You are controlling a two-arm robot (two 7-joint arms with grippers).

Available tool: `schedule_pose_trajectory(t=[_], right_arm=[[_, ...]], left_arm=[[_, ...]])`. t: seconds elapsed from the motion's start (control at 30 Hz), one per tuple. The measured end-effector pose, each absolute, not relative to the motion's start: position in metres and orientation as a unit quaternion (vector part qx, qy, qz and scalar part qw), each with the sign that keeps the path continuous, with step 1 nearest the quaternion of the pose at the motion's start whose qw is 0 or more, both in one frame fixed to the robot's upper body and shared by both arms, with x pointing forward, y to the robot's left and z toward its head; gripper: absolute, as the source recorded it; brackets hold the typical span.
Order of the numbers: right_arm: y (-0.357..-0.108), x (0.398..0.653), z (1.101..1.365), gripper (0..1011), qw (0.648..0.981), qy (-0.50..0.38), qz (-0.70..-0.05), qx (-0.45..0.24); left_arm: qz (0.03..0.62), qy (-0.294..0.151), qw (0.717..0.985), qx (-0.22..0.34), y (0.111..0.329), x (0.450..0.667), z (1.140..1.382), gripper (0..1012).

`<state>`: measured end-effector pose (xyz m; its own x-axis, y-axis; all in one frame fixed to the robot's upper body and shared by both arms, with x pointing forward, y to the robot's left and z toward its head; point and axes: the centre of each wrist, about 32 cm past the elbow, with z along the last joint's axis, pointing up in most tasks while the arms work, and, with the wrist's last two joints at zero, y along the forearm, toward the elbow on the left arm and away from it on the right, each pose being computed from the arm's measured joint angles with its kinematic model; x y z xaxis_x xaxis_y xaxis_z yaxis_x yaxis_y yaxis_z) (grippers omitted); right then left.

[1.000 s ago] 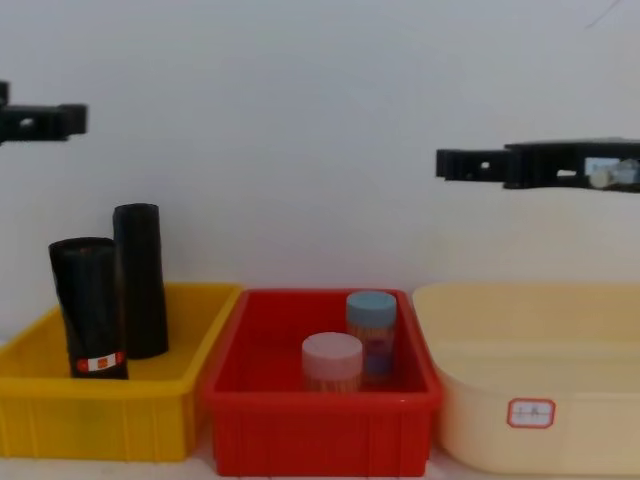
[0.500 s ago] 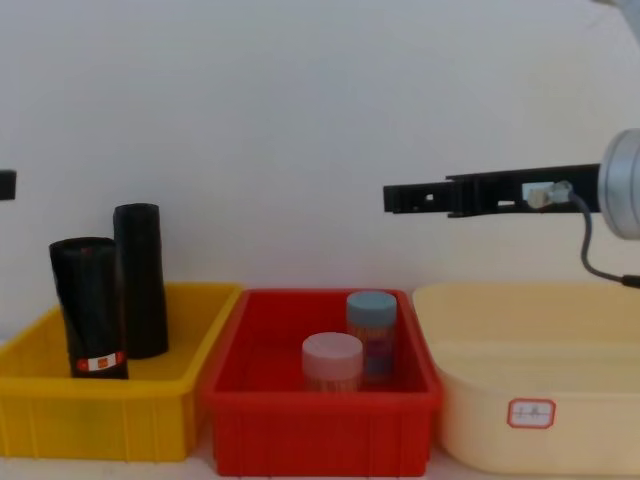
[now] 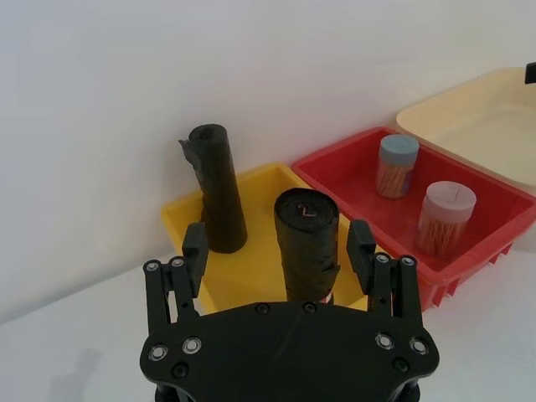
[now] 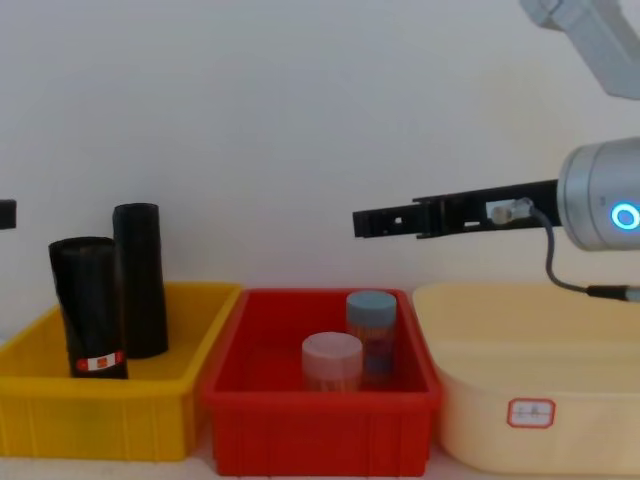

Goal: Pick up the garbage bag with the one hand and transfer it to the other hand.

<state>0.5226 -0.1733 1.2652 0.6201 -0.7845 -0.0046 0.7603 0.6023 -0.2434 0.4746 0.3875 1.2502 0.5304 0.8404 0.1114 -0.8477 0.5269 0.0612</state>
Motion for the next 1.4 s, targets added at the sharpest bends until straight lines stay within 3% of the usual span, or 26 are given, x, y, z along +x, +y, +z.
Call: schedule_pose_trajectory(t=[0.63, 1.4], right_arm=[[-0.161, 0.540, 1.254, 1001, 0.902, 0.083, -0.401, -0.139], [-0.150, 0.554, 1.244, 1001, 0.914, 0.105, -0.364, -0.149]], left_arm=[[0.459, 0.008, 0.888, 0.040, 0.390, 0.505, 1.225, 1001], [0.433, 0.039, 0.899, 0.055, 0.373, 0.538, 1.205, 1001]])
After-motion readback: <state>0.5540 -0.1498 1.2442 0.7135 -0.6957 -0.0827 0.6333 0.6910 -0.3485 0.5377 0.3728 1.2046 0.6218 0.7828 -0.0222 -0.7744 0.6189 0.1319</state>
